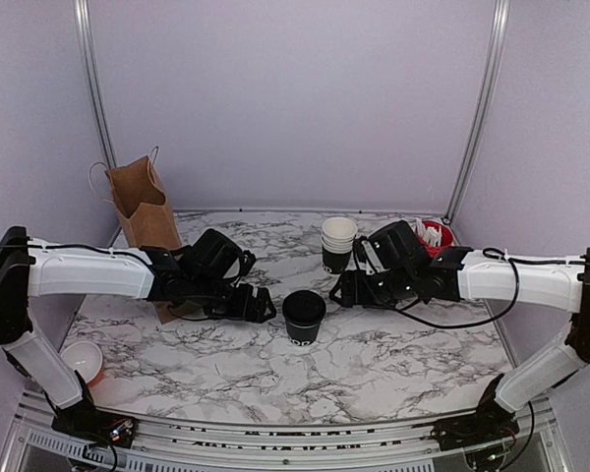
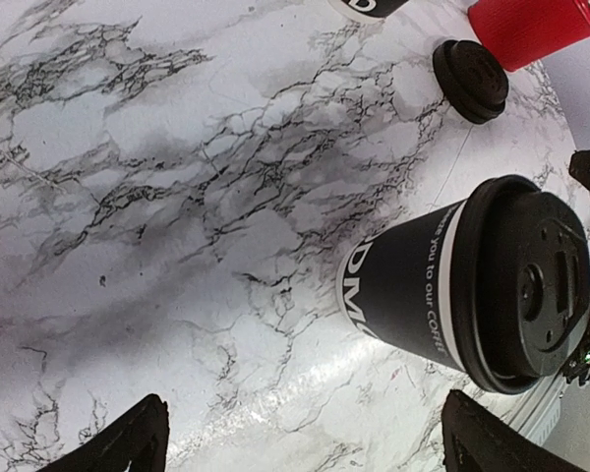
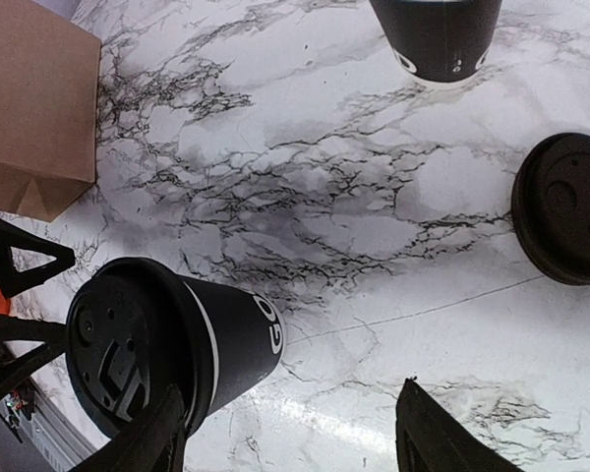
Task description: Pack the takeout coffee
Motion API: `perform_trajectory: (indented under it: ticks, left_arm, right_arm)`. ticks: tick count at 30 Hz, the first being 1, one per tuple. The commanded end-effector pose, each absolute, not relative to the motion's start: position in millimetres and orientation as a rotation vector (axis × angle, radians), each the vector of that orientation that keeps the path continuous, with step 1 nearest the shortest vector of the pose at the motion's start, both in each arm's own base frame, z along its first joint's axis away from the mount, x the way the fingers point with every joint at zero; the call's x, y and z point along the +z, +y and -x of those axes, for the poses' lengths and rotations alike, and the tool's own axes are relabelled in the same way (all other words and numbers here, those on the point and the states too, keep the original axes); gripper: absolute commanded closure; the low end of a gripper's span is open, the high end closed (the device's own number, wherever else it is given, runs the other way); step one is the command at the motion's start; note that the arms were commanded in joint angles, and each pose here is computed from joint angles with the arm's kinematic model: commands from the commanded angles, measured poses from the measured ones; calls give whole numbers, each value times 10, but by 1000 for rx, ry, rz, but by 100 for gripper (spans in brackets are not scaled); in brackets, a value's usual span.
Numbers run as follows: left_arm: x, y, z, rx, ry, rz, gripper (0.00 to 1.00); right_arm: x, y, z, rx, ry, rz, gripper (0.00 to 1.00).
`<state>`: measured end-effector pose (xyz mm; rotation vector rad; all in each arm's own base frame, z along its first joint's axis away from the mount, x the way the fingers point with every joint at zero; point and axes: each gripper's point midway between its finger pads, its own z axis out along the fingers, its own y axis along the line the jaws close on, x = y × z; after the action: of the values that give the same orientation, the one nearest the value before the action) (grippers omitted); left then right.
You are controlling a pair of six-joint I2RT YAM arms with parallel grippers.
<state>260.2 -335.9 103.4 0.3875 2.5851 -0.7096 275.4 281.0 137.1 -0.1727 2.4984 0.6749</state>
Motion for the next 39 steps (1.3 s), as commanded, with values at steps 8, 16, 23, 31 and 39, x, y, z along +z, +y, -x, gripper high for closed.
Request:
perform_trajectory:
  ticks: [8, 16, 23, 31, 39]
  left_arm:
    - [1124, -3500, -2483, -836, 2577, -382, 2]
    - [1112, -3539, -2480, -847, 2575, -383, 3]
    - [1032, -3579, -2490, -844, 2591, -390, 2]
    - [1095, -3610, -2519, -858, 2573, -387, 2]
    - [1093, -3607, -2517, -857, 2575, -379, 2]
  right_arm:
    - [1367, 3033, -2833, 749, 2487, 239, 30]
    - [1265, 3043, -2786, 758, 2514, 249, 30]
    - [1273, 3055, -2726, 770, 2517, 255, 30]
    - [1139, 3080, -2602, 757, 2553, 270, 30]
    - [1116, 3160, -2453, 759, 2565, 296, 30]
